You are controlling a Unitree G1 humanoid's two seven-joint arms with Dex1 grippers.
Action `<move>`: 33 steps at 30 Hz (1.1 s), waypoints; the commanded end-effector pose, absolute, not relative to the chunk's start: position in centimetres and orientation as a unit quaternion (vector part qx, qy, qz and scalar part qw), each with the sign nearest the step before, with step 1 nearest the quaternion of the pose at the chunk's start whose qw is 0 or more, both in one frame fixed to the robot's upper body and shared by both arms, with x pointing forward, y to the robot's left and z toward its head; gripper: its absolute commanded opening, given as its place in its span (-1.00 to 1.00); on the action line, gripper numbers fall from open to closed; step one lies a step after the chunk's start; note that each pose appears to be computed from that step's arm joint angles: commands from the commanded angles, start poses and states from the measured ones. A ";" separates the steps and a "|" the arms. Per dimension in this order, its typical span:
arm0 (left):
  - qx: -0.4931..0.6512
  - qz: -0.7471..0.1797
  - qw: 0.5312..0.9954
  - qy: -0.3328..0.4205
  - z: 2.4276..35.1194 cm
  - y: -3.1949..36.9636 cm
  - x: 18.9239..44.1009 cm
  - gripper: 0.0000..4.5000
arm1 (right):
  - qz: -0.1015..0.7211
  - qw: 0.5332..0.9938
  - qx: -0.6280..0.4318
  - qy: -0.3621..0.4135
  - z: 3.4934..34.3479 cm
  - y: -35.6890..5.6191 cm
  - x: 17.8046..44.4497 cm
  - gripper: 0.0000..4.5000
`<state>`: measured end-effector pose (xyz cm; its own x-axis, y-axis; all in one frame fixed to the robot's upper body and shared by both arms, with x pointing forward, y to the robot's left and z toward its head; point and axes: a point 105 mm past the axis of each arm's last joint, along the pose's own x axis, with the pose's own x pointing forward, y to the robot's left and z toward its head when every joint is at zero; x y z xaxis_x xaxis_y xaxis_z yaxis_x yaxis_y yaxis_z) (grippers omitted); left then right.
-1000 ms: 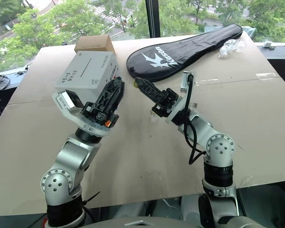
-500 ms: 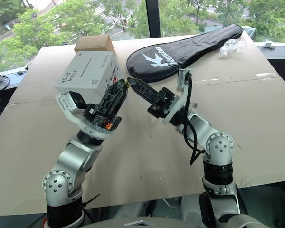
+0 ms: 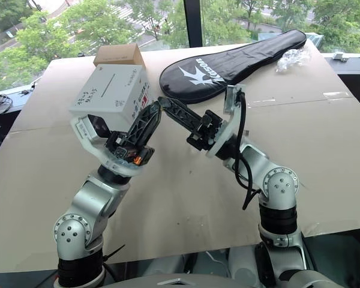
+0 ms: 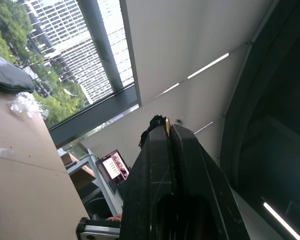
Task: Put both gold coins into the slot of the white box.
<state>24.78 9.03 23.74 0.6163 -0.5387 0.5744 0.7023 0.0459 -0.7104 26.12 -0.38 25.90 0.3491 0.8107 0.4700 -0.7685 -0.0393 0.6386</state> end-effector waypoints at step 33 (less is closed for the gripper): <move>0.095 0.028 0.990 -0.105 25.5 23.0 33.8 -1.00 | 0.621 0.768 -0.063 -0.147 28.2 -6.3 28.7 0.48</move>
<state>34.16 21.69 24.56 0.9820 -0.0121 0.1884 -0.0212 0.9845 0.1738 29.15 -6.07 26.99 0.1999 0.9731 0.1142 -0.9479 0.2216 -0.2291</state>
